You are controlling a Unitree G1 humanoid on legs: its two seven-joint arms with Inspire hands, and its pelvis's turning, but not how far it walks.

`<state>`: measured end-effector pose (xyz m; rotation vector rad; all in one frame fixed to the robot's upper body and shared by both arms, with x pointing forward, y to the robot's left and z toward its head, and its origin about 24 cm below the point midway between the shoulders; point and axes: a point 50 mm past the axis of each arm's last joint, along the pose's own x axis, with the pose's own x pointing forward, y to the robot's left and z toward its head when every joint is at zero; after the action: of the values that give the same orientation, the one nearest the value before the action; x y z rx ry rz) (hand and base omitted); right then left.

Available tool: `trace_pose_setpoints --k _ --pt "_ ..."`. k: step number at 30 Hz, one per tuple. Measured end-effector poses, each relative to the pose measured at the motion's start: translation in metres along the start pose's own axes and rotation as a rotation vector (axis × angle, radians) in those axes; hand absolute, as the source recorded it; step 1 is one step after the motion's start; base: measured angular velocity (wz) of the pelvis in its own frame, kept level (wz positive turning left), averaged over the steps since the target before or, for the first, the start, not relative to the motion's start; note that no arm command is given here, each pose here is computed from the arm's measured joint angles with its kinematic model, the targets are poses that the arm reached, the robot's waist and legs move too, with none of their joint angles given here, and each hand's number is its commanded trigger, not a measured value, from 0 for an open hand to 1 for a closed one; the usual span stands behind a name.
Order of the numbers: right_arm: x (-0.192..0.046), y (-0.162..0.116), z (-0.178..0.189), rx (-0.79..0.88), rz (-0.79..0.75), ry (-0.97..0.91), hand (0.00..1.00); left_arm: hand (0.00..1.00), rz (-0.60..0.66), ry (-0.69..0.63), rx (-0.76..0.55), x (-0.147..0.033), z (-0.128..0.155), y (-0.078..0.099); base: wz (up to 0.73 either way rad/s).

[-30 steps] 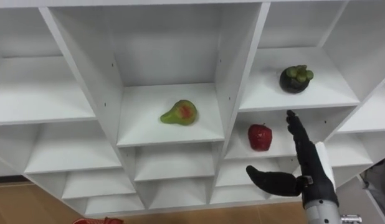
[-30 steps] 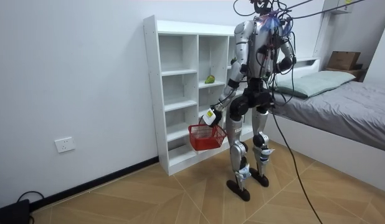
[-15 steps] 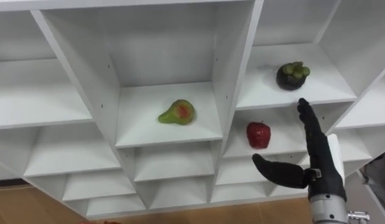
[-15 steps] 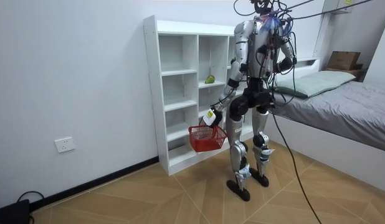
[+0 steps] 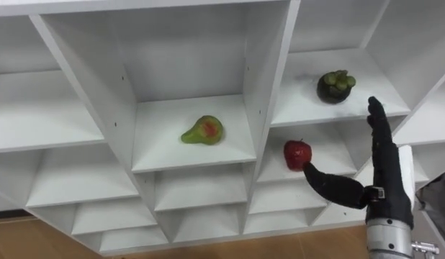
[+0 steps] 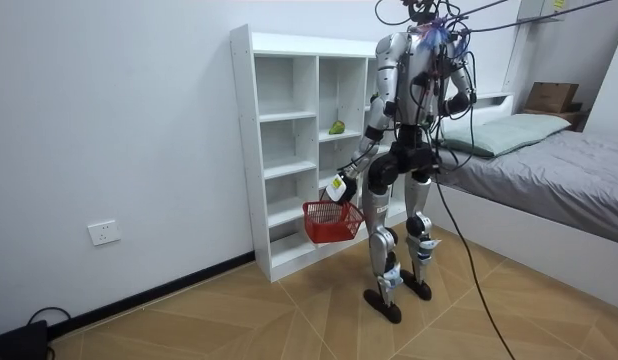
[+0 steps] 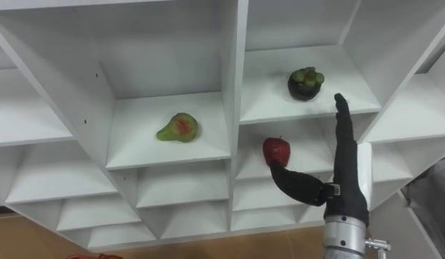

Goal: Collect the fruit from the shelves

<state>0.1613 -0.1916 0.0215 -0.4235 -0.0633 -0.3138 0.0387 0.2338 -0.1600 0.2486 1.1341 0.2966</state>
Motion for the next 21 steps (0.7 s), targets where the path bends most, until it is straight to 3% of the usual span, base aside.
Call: trace_pose_setpoints --k 9,12,21 --pt "0.009 -0.002 0.019 -0.055 -0.066 -0.144 0.00 1.00 -0.032 -0.008 0.017 0.003 0.007 -0.004 0.01" --pt "0.021 -0.006 0.026 -0.020 -0.076 -0.181 0.00 1.00 -0.033 -0.019 0.022 0.004 0.011 -0.004 0.00" --pt "0.031 -0.010 0.030 -0.015 -0.082 -0.202 0.00 1.00 -0.005 -0.054 0.076 0.006 0.017 0.009 0.03"
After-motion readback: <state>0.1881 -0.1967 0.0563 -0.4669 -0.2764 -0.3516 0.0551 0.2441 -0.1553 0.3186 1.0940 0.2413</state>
